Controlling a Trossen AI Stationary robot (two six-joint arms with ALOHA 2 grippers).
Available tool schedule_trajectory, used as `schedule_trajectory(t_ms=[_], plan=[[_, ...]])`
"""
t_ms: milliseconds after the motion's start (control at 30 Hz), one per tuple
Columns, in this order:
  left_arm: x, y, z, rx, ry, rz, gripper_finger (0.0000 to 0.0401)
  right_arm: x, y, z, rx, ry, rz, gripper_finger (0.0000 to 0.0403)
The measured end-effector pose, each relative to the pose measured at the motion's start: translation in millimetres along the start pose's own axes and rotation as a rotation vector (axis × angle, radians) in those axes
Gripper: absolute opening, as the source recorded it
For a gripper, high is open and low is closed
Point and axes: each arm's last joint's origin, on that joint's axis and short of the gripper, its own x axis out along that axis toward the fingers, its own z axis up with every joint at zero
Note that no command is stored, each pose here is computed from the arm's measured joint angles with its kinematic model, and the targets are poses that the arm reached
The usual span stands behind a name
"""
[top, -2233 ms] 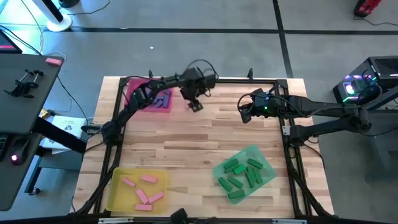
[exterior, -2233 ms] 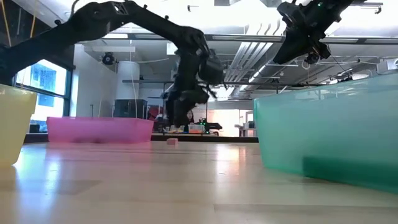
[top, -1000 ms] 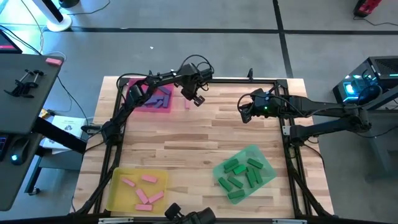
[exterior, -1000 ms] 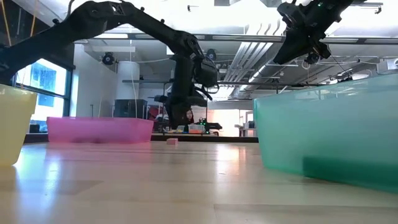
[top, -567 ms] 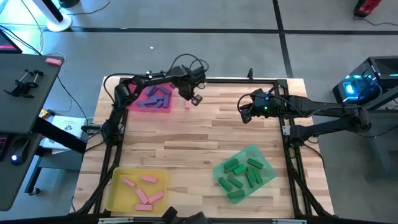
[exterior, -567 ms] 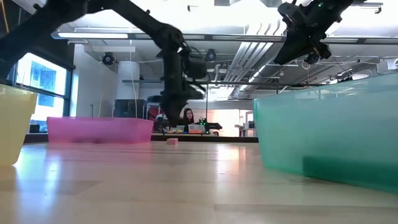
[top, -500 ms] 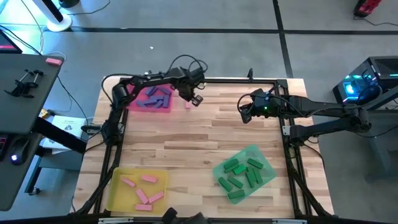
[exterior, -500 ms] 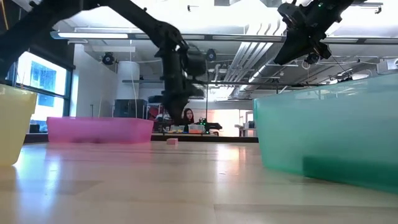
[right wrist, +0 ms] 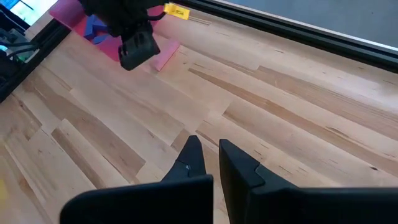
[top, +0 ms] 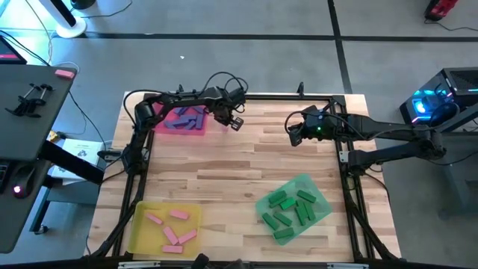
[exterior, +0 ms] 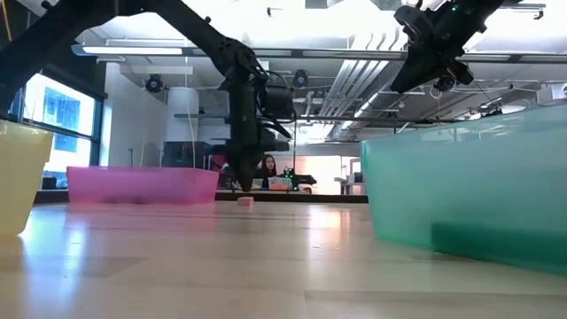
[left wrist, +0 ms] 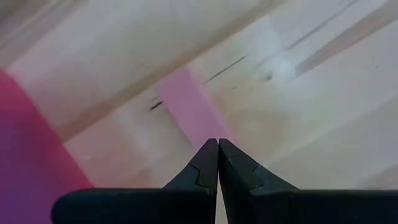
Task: Sort blocks
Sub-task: Put the pink block into the yellow bin
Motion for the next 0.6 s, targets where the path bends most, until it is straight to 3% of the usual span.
schedule_trajectory(t_ms=[167, 367, 600], plan=[[7.6, -3.4, -8.0, 0.006, 0.005, 0.029, 0.0, 0.0, 0.0, 0.0, 0.005, 0.0, 0.0, 0.0], [5.3, -11.8, -7.2, 0.042, -0.028, -0.018, 0.0, 0.0, 0.0, 0.0, 0.005, 0.0, 0.0, 0.0], [2.3, -28.7, -31.1, 0.56, 0.105, -0.062, 0.0, 0.0, 0.0, 0.0, 0.005, 0.0, 0.0, 0.0]])
